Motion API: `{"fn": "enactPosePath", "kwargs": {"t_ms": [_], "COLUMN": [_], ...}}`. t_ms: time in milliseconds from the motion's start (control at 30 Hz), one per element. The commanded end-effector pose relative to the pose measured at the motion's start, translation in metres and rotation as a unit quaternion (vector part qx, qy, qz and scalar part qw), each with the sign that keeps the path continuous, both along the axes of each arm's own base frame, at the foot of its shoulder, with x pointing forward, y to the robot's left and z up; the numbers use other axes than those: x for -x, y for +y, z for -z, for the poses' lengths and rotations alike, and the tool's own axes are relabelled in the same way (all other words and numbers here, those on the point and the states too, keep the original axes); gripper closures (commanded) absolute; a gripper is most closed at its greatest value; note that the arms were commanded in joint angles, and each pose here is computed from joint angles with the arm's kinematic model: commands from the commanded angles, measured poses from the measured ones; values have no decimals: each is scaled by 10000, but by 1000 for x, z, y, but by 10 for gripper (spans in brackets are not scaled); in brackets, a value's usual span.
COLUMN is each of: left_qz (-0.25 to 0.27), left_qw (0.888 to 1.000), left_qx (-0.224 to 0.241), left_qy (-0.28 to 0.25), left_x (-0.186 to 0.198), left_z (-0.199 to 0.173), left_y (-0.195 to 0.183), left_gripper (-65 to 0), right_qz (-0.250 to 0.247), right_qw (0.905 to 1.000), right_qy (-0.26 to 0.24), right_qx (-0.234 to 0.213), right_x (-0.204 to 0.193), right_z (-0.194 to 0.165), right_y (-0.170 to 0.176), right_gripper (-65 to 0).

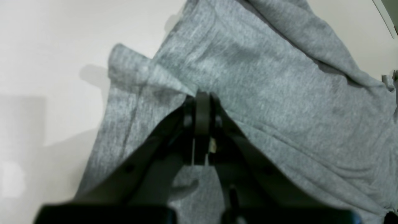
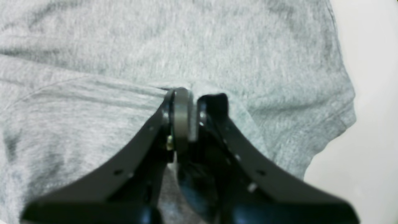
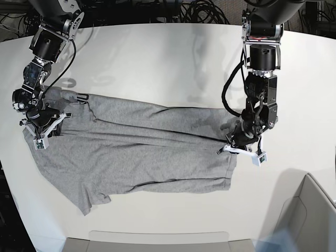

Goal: Fold the T-shirt properly
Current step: 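Lift both held corners and fold them toward the hem, then lower the folded edge and regrip the shirt with both grippers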

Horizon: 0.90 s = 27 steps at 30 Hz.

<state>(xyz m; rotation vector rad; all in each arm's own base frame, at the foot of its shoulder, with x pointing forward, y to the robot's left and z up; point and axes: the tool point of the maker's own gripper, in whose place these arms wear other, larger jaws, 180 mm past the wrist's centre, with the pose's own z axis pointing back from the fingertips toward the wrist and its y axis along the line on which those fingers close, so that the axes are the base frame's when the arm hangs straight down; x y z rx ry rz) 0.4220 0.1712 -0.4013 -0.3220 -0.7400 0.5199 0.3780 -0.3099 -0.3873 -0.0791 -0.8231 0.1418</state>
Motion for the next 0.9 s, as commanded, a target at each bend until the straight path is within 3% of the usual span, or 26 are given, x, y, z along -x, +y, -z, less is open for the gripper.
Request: {"fn": "enactPosePath", "kwargs": {"t_ms": [0, 33, 133, 233, 333, 600, 733, 867], "left_qz": [-105, -113, -106, -104, -107, 237, 452, 510], "left_qw": [9997, 9998, 9998, 9999, 9998, 9967, 9961, 9972], "left_qx": [-106, -106, -94, -69, -64, -59, -59, -84], "left_qy": [-166, -140, -120, -116, -179, -770, -756, -548], "left_x": [-11, -10, -9, -8, -10, -5, 20, 54], "left_z": [-11, -9, -8, -8, -12, -65, -69, -50], "left_y": [8, 9, 8, 7, 8, -7, -18, -22], "left_gripper": [-34, -93, -219, -227, -223, -223, -223, -223], "right_qz": [95, 102, 100, 96, 87, 29, 810, 1584], "right_qw": [9993, 9993, 9994, 9992, 9980, 9882, 9894, 9826], "right_qy": [-336, -338, -322, -371, -590, -1498, -1129, -539], "right_qx": [116, 117, 109, 140, 200, -319, -423, -806], "right_x": [-13, -13, -12, -13, -17, -3, 42, 102], "right_z": [-24, -24, -23, -27, -43, -89, -88, -62], "right_y": [-13, -13, -12, -13, -14, -6, -49, -84], "right_gripper": [0, -1, -126, -230, -284, -291, -291, -291]}}
